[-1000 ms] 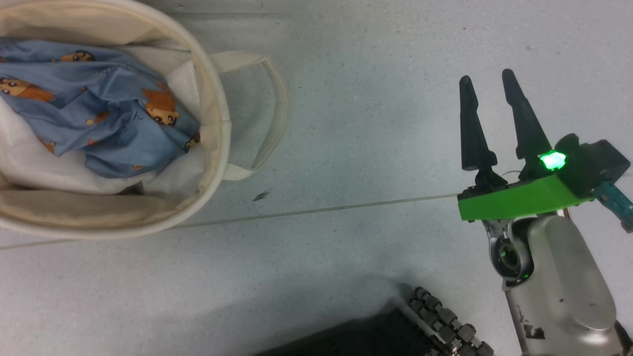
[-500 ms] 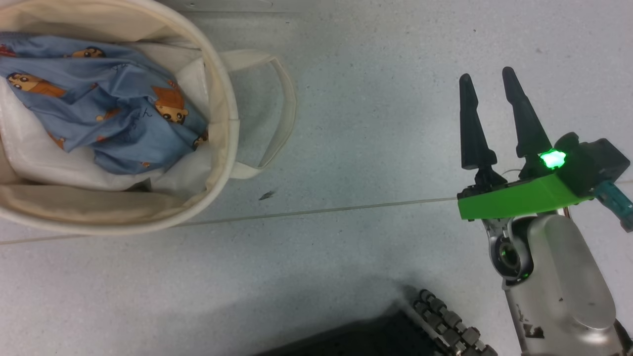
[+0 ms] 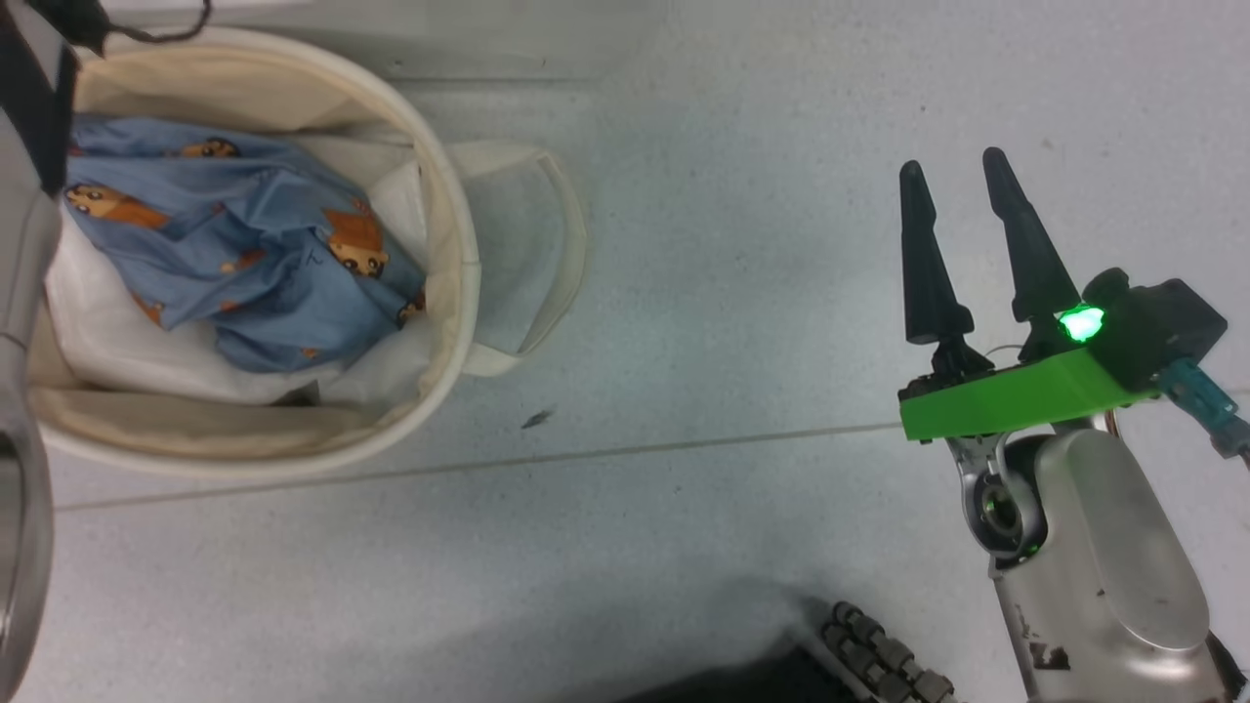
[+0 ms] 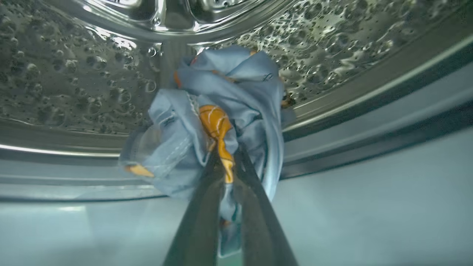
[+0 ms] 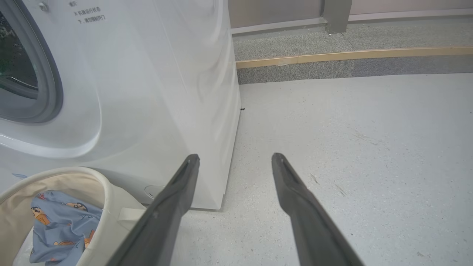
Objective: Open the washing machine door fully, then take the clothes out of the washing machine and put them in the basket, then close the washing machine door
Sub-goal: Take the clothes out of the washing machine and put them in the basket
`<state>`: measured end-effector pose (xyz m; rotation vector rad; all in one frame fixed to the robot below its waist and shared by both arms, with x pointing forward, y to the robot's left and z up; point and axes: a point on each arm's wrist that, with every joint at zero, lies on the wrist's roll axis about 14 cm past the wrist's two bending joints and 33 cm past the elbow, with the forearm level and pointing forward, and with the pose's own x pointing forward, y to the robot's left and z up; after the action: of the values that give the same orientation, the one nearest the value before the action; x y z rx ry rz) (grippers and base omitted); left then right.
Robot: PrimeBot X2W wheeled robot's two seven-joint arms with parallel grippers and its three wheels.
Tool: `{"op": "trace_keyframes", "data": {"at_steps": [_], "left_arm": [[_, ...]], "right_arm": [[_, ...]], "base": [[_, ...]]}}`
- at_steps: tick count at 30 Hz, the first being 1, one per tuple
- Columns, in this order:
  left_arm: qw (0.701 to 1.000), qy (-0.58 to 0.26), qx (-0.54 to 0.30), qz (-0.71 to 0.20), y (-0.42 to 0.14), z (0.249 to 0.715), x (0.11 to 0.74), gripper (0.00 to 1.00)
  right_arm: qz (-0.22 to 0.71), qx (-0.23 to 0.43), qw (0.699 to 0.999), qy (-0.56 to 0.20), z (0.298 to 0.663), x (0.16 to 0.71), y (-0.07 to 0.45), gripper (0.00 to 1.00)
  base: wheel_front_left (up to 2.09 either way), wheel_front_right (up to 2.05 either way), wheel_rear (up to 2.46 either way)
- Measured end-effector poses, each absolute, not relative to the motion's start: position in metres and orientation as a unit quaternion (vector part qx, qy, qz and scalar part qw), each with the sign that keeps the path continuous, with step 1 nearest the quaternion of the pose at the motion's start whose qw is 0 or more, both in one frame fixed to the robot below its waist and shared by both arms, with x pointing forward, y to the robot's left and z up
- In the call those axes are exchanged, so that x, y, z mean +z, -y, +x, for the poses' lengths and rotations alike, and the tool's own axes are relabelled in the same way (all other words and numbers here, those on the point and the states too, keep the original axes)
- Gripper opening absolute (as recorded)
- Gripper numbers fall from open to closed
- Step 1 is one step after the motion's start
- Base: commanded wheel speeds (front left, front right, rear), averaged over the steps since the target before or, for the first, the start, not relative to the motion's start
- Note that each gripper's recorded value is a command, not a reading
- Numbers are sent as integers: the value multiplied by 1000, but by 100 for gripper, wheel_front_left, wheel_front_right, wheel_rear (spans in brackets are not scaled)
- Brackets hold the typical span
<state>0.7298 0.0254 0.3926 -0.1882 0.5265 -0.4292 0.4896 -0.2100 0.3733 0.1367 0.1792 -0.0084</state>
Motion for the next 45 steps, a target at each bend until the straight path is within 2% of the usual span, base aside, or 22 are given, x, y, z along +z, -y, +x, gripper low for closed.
{"op": "trace_keyframes", "data": {"at_steps": [7,14,23,34,45], "left_arm": [[939,-220,-234,-124,-20,713,426,0],[954,-175,-218,-111,-48,695,448,0],[968,-68,-213,-117,-69,669,508,0],[965,-16,-239,-103,-88,599,537,0],[971,72,-207,-98,-117,513,595,0]], "right_arm": [[68,0,995,-69,488,395,208,100],[71,2,995,-63,474,410,204,100],[81,13,996,-34,464,440,195,100],[94,23,995,-14,437,466,185,100],[106,39,994,10,416,489,172,100]], "base": [[0,0,0],[0,0,0],[0,0,0],[0,0,0],[0,0,0]]}}
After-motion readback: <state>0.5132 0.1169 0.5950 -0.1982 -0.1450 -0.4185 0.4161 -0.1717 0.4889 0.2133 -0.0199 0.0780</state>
